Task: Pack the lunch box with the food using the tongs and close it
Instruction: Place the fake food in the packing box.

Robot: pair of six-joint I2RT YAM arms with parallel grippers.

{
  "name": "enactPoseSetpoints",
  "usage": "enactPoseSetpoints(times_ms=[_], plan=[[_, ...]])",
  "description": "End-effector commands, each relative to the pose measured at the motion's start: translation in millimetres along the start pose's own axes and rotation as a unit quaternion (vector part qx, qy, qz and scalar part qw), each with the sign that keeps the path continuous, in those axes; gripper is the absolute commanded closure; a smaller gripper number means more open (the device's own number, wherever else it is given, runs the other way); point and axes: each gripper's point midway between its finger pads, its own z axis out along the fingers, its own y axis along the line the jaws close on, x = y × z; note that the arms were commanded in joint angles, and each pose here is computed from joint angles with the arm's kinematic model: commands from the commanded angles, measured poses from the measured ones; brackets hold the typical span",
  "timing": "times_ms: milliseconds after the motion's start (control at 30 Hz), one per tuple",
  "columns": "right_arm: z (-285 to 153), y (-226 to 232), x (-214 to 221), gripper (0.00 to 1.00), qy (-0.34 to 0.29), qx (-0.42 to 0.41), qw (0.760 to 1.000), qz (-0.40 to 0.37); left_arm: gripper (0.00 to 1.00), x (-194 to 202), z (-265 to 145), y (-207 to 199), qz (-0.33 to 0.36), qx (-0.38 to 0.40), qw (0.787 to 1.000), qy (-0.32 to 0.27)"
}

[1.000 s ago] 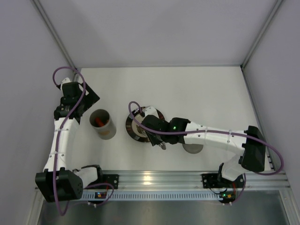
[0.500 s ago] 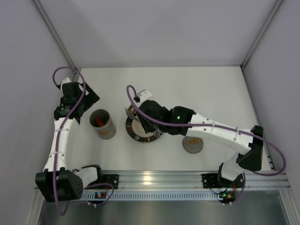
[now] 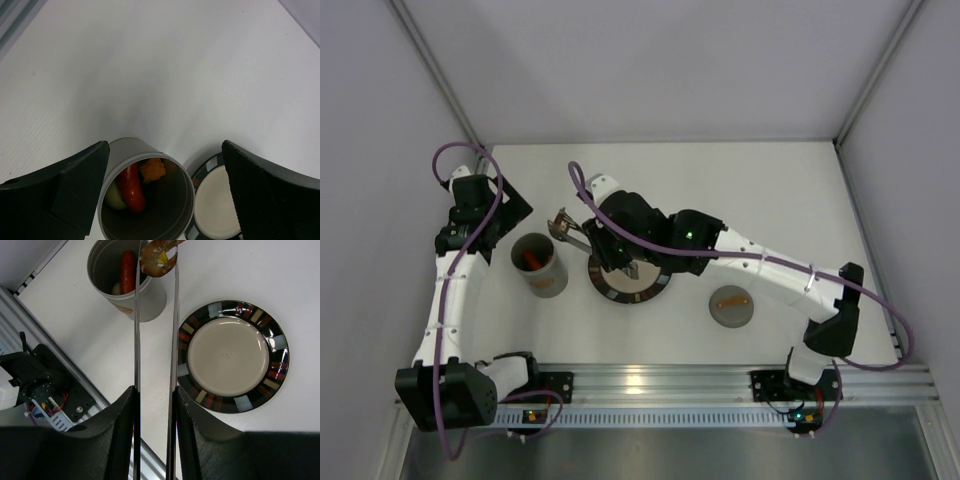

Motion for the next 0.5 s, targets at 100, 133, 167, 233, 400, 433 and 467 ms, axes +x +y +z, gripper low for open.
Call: enactPoseSetpoints(times_ms=[100, 133, 167, 233, 400, 433, 467], plan=[[3, 31, -12, 0.78, -0.006, -0.046, 0.999, -0.016, 0.01, -23, -6, -9, -0.004, 0.019, 0.999, -0.04], [4, 35, -12, 0.78, -0.005, -0.053, 0.998, -0.018, 0.01, -23, -6, -10, -0.004, 0.019, 0.999, -0.04], [8, 38, -10, 0.78, -0.001, -0.055, 0.998, -0.019, 0.01, -24, -6, -10, -0.004, 0.019, 0.999, -0.041], [13, 42, -9, 0.78, 0.003, -0.061, 0.998, -0.02, 0.01, -24, -7, -10, -0.004, 0.019, 0.999, -0.041], [22, 51, -11, 0.78, 0.005, -0.072, 0.997, -0.024, 0.01, -25, -7, -11, -0.004, 0.019, 0.999, -0.041], [28, 53, -8, 0.77, 0.01, -0.074, 0.997, -0.026, 0.01, -25, -7, -11, -0.004, 0.02, 0.999, -0.041], [29, 54, -8, 0.78, 0.01, -0.075, 0.997, -0.026, 0.01, -24, -7, -10, -0.003, 0.019, 0.999, -0.04]])
